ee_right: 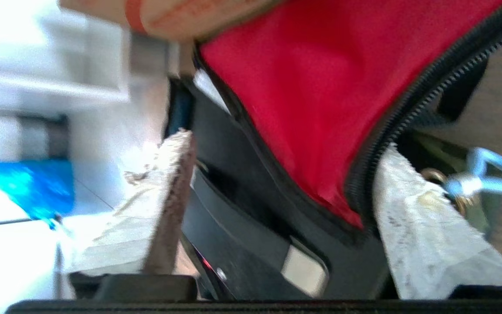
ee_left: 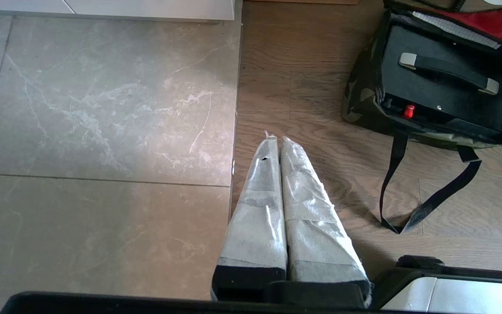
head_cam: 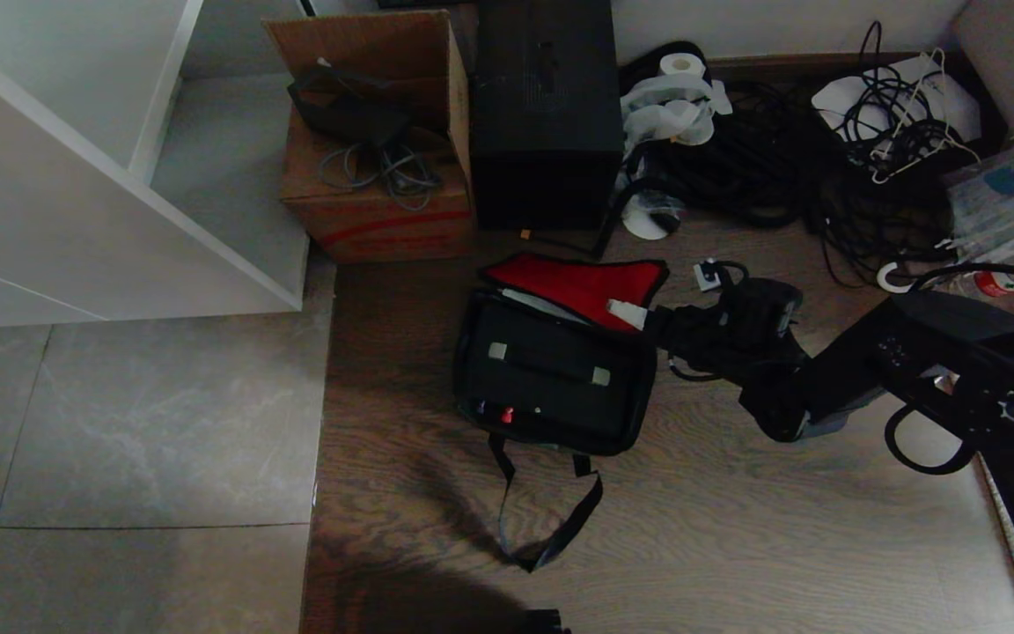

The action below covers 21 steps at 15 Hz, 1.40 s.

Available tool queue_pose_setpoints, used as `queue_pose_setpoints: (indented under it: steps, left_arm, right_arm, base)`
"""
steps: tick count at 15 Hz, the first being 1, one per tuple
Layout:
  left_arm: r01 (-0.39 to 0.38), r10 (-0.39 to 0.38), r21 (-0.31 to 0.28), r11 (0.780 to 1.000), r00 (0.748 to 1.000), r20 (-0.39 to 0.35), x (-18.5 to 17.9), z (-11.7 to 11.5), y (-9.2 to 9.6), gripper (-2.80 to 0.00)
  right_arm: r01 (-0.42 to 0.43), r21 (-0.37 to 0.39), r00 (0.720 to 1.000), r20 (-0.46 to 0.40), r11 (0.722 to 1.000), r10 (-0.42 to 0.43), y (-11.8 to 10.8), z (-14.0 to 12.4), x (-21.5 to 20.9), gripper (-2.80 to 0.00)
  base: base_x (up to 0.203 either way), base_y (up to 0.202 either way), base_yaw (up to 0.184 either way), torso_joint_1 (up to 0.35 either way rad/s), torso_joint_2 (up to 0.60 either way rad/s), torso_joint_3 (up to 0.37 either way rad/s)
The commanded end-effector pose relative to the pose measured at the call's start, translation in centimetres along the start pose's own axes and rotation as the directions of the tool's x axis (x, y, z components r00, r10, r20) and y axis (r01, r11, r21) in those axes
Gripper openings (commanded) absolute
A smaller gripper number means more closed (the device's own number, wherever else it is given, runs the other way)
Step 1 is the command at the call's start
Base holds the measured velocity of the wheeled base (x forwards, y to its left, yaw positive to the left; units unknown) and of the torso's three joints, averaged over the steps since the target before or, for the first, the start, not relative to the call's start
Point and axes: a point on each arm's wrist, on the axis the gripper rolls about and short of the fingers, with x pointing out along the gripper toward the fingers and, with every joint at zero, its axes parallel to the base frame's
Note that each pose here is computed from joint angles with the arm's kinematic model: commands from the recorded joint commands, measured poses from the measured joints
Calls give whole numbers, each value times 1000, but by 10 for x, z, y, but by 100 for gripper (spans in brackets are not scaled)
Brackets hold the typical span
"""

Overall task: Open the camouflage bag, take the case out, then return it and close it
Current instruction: Close the top of the storage box

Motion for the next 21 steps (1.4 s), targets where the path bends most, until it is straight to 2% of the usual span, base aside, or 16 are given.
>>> queue_pose_setpoints:
  steps: [1,5,6,21]
  left_arm:
    - [-1,1,-1,1000,1000,-8,1,-3,0,-280]
    - [-1,1,0,1000,1000,-8,1,-3,0,-280]
    - [-1,1,0,1000,1000,-8,1,-3,0,-280]
    - [-1,1,0,1000,1000,-8,1,-3,0,-280]
  right_arm:
    - [-25,38,999,44,999,23,1,9,7,0]
    - [-59,41,991,120,997,54,5,28,5,0]
    - [-75,34,987,144,997,69,7,30,4,-280]
    - [-74,47,990,122,996,67,10,30,-4,-280]
  base:
    - [0,0,0,0,0,0]
    - [0,0,0,0,0,0]
    - [0,0,0,0,0,0]
    - [0,0,0,0,0,0]
